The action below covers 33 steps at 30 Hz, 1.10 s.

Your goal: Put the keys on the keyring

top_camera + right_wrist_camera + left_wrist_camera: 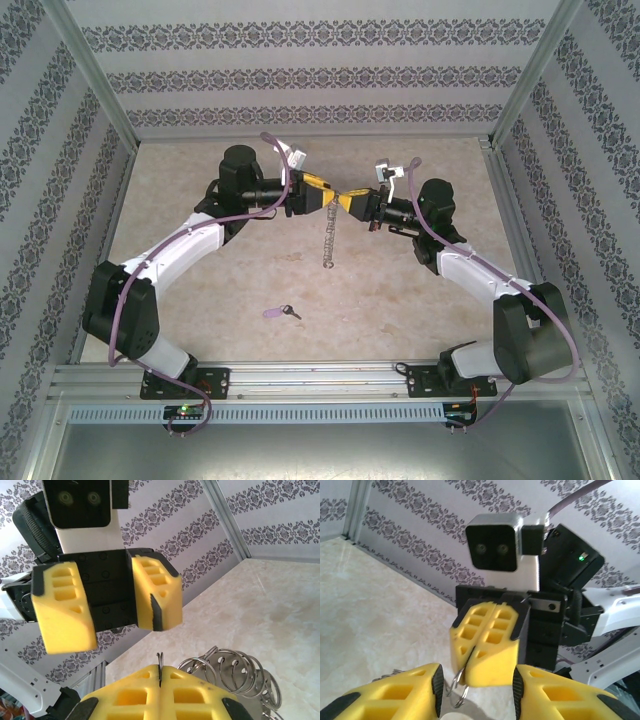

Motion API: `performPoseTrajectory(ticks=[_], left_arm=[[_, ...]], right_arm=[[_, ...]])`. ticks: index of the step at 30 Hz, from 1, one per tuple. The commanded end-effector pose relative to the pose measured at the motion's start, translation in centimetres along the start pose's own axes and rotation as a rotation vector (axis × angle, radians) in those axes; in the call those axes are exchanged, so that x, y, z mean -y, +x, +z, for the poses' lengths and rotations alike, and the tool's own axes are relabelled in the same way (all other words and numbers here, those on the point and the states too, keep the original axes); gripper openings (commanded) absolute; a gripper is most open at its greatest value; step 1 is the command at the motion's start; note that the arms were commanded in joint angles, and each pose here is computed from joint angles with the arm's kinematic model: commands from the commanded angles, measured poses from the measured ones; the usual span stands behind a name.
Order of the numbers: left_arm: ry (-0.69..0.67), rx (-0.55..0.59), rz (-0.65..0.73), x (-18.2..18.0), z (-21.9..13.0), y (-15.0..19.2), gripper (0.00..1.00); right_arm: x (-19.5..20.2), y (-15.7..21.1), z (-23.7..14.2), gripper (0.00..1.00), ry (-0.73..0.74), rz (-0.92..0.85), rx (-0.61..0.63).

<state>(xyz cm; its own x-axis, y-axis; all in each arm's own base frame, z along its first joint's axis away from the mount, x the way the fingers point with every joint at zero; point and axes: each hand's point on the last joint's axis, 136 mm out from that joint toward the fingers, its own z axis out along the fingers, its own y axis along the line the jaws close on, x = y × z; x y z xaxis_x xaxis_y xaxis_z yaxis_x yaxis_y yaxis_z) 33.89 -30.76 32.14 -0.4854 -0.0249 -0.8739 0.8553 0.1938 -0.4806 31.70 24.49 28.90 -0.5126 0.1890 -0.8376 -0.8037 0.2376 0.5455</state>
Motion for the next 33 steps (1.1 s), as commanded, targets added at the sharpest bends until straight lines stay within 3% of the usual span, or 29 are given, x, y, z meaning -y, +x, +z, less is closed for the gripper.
performPoseTrajectory(ticks=[1, 13, 33], left_arm=[[0.073, 0.019, -0.003, 0.9, 0.2, -0.4, 0.41], [0.016, 0.000, -0.025, -0.6, 0.4, 1.0, 0.41], [0.088, -0.002, -0.084, -1.1, 1.3, 1.5, 0.37]], right_arm=[[-1.9, -2.7, -0.1, 0.00, -0.036, -0.117, 0.058], [-1.5, -2.6, -0.3, 0.00, -0.026, -0.116, 0.061], [-1.0, -2.6, -0.4, 0.00, -0.023, -0.105, 0.062]])
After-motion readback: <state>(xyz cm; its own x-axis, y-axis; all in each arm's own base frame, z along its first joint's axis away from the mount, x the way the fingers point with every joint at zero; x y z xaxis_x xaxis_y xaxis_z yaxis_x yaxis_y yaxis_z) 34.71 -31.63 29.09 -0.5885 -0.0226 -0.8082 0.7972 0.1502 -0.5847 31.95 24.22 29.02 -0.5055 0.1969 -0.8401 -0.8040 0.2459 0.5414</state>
